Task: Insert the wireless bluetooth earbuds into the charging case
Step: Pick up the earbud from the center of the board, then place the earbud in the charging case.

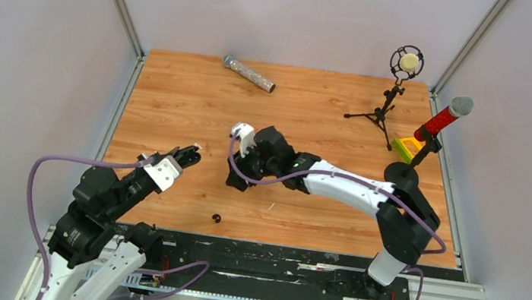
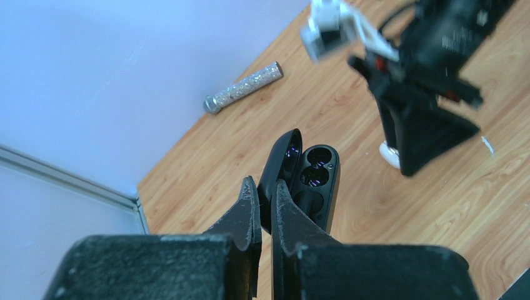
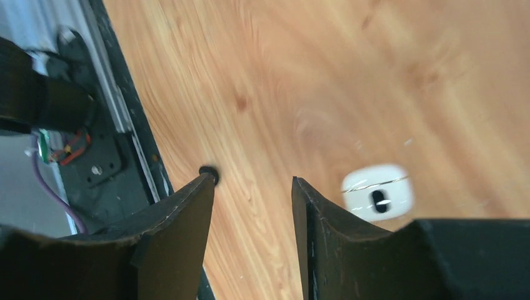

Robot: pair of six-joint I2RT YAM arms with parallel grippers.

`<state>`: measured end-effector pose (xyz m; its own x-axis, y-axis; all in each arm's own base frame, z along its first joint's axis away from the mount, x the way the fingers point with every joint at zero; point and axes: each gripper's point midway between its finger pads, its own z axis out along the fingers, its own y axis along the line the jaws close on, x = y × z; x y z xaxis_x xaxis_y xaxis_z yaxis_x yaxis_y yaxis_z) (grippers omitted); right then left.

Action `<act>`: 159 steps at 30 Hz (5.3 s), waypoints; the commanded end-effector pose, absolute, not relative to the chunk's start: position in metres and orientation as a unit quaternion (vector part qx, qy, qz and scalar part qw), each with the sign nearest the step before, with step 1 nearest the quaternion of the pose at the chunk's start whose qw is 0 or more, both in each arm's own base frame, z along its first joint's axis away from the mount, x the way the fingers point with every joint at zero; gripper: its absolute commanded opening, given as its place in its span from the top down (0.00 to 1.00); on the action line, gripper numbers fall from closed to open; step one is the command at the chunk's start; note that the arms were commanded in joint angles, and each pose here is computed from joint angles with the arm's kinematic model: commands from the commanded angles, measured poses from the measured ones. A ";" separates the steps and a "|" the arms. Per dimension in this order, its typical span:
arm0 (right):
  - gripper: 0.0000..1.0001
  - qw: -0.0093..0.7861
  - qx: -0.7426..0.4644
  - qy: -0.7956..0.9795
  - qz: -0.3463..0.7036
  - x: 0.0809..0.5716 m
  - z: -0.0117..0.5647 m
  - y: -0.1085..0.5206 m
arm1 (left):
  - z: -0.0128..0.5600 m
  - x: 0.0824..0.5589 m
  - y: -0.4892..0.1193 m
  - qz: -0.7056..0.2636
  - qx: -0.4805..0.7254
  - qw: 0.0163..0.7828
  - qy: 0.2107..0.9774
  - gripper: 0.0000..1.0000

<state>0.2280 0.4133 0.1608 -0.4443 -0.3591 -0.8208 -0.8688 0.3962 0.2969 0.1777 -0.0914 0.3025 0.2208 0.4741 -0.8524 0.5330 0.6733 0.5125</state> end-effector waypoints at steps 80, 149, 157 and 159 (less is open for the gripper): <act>1.00 0.407 -0.581 0.647 0.281 0.166 0.191 0.394 | 0.301 0.131 -0.108 -0.088 0.460 0.677 0.568 1.00; 1.00 0.405 -0.742 0.470 0.255 0.109 0.239 0.454 | 0.272 0.141 -0.149 -0.177 0.531 0.592 0.580 1.00; 1.00 0.392 -0.754 0.484 0.209 0.119 0.218 0.448 | 0.273 0.143 -0.147 -0.172 0.526 0.594 0.584 1.00; 1.00 0.386 -0.760 0.486 0.194 0.120 0.211 0.446 | 0.272 0.142 -0.146 -0.170 0.528 0.592 0.585 1.00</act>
<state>0.1216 0.4365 0.2483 0.4001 -0.5104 -0.7612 -0.9150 -0.1758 -0.3631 0.1321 -0.1437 0.2574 0.2257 0.4316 -0.8734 0.8430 0.3629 0.3971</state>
